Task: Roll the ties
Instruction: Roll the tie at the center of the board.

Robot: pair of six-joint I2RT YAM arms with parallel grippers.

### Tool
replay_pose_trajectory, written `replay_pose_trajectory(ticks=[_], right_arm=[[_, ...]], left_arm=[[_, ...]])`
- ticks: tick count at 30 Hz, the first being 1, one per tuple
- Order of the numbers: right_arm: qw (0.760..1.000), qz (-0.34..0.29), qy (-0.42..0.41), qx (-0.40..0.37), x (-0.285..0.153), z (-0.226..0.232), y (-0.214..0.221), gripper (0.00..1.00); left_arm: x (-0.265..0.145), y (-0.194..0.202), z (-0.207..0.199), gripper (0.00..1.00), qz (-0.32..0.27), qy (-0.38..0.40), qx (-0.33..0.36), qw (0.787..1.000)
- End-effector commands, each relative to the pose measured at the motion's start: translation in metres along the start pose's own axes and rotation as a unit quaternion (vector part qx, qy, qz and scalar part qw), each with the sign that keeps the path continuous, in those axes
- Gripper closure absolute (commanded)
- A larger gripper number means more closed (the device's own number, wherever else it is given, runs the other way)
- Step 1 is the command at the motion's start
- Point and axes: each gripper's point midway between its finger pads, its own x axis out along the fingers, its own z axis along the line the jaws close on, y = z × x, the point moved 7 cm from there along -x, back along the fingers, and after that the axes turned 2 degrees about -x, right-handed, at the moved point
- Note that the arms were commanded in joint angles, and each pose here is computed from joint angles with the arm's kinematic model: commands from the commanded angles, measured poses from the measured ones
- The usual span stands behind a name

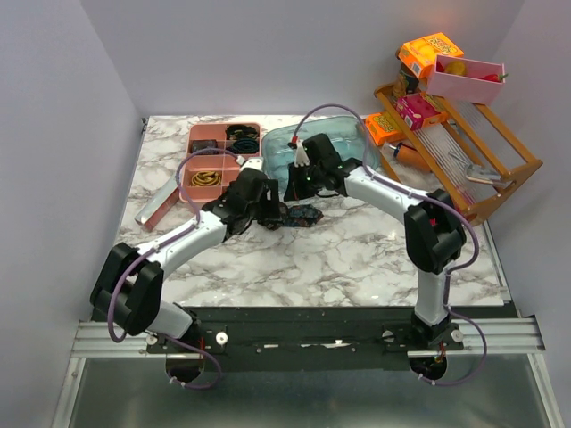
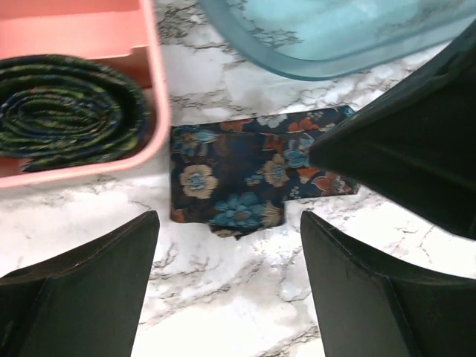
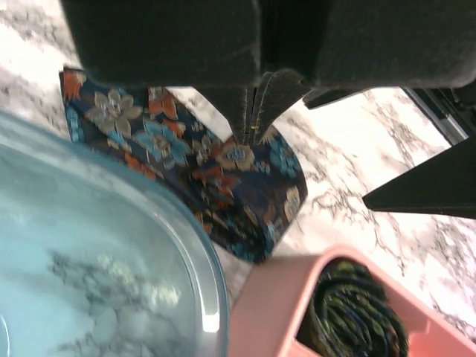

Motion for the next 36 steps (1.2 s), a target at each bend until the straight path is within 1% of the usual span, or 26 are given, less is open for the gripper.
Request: replay_pose_trajectory(ticks=[1,3,5,7,11,15,20,27,36], right_arm=[[0.999,0.037,-0.019,-0.012,0.021,0.014,0.003,0.99],[0.999,0.046,-0.017,-0.014,0.026,0.016,0.004,0.99],[0.998,0.053,-0.011,-0.015,0.033,0.013,0.008,0.99],[0.998,0.054,-0.002,-0.013,0.035,0.011,0.009,0.99],[0.998,0.049,0.021,-0.016,0.039,0.005,0.007,0.99],[0.998,0.038,0.039,-0.02,0.04,0.002,0.0,0.99],[0.997,0.047,0.052,-0.014,0.052,-0.005,0.004,0.99],[0.996,0.057,0.064,-0.016,0.05,-0.01,0.012,0.99],[0.995,0.065,0.071,-0.014,0.053,-0.014,0.02,0.99]], left_arm=[[-0.003,-0.001,0.012,0.13,-0.004,0.07,-0.064,0.996],[-0.001,0.003,0.024,0.11,0.004,0.075,-0.081,0.994],[0.002,0.0,0.031,0.1,0.0,0.082,-0.102,0.991],[0.007,0.006,0.034,0.1,0.011,0.095,-0.119,0.988],[0.015,0.007,0.039,0.1,0.008,0.111,-0.142,0.984],[0.021,0.009,0.041,0.1,0.01,0.114,-0.146,0.983],[0.026,0.015,0.042,0.1,0.02,0.115,-0.147,0.982],[0.028,0.024,0.049,0.1,0.023,0.095,-0.152,0.984],[0.043,0.033,0.053,0.09,0.032,0.102,-0.174,0.979]])
